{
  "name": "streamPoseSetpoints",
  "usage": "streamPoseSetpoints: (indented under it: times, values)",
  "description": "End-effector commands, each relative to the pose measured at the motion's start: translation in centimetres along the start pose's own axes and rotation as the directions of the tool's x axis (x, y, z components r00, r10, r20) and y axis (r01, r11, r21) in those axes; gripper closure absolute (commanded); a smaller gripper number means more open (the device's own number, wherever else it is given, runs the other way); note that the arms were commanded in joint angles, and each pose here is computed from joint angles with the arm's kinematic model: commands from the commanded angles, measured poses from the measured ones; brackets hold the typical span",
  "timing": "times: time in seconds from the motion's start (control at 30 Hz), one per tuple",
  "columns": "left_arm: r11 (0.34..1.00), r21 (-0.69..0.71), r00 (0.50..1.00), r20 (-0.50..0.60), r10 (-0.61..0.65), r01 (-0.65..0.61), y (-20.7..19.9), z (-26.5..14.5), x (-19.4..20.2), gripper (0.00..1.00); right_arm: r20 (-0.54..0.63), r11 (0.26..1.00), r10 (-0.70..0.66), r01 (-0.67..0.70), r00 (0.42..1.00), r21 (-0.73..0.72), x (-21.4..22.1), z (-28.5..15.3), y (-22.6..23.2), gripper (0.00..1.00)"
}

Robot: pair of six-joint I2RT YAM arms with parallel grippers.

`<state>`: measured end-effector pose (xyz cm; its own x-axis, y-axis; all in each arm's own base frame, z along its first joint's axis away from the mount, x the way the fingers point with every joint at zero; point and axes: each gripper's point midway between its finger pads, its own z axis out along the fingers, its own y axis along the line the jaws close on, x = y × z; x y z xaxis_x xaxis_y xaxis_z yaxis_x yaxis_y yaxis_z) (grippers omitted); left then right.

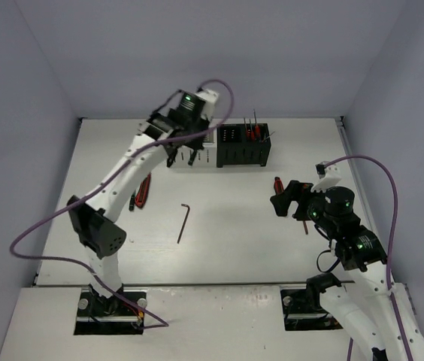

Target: Sort the tools into containers

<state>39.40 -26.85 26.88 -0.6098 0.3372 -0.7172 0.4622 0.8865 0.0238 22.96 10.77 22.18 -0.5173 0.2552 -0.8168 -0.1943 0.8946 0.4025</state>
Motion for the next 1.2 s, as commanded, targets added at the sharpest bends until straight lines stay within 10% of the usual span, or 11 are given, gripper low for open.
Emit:
streamPoseSetpoints:
  times: [0.0, 0.43, 0.7, 0.83, 1.17]
  values:
    - [0.975, -0.145, 0.950, 0.289, -0.120, 0.167, 8.2, -2.5, -6.4, 1.00, 0.048, 1.000, -0.007, 0.008, 0.999, -0.008, -1.4, 0.1, 0.4, 0.08]
    - [0.952, -0.127, 0.758, 0.638, -0.138, 0.280, 14.7, 3.6, -13.0, 1.00, 0.035, 1.000, -0.015, 0.015, 0.999, 0.000, -1.3, 0.3, 0.3, 0.08]
    - [0.949, -0.130, 0.778, 0.610, -0.152, 0.287, 15.8, 7.4, -11.8, 0.93, 0.031, 1.000, -0.014, 0.013, 0.999, 0.014, -1.0, 0.1, 0.0, 0.08]
    - [0.948, -0.124, 0.808, 0.563, -0.175, 0.292, 15.4, 8.3, -9.9, 0.72, 0.033, 0.999, -0.020, 0.019, 0.999, 0.026, -1.0, -0.1, -0.3, 0.08]
    - [0.946, -0.147, 0.855, 0.483, -0.187, 0.290, 14.9, 3.4, -8.2, 0.53, 0.013, 0.998, -0.050, 0.049, 0.999, 0.039, -1.1, 0.4, -0.5, 0.08]
